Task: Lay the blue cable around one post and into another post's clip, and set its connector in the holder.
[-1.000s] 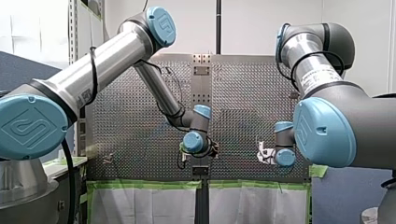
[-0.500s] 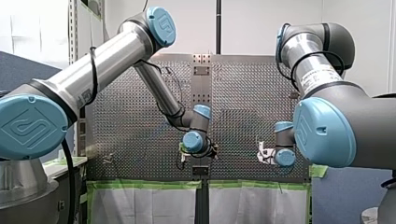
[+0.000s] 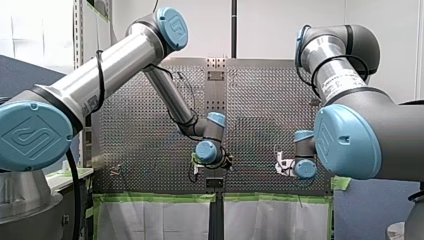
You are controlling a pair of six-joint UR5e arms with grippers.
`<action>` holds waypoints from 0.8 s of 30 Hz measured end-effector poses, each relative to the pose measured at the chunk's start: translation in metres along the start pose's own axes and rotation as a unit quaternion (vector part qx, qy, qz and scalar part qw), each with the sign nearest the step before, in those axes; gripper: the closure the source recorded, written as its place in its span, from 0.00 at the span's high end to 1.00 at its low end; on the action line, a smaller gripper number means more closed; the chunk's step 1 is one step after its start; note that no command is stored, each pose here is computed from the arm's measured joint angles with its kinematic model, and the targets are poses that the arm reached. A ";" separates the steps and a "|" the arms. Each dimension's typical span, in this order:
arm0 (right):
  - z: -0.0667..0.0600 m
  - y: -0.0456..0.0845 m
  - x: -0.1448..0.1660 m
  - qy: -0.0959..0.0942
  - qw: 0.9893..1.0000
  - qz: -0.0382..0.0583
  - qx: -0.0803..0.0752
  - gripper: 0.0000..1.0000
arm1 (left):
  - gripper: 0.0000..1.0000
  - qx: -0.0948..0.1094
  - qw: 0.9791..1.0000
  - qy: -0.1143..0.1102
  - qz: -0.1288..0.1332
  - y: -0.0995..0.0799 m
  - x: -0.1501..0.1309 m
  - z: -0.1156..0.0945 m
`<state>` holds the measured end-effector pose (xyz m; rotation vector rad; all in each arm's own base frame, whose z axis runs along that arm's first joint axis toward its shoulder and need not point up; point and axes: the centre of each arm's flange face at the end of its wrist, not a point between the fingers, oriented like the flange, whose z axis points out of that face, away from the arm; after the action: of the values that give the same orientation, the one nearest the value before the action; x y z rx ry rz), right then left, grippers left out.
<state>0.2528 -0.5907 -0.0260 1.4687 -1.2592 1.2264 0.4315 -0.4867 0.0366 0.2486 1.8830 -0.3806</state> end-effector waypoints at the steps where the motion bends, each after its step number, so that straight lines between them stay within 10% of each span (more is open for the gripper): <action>1: 0.000 0.000 0.000 0.000 1.000 0.000 0.000 0.00 | 1.00 0.000 1.000 0.000 0.000 0.000 0.000 0.000; 24: 0.000 0.000 0.000 -0.001 1.000 0.000 0.001 0.00 | 1.00 -0.004 1.000 -0.001 -0.001 0.004 -0.001 0.002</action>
<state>0.2528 -0.5906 -0.0260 1.4707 -1.2594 1.2267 0.4352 -0.4834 0.0367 0.2407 1.8837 -0.3751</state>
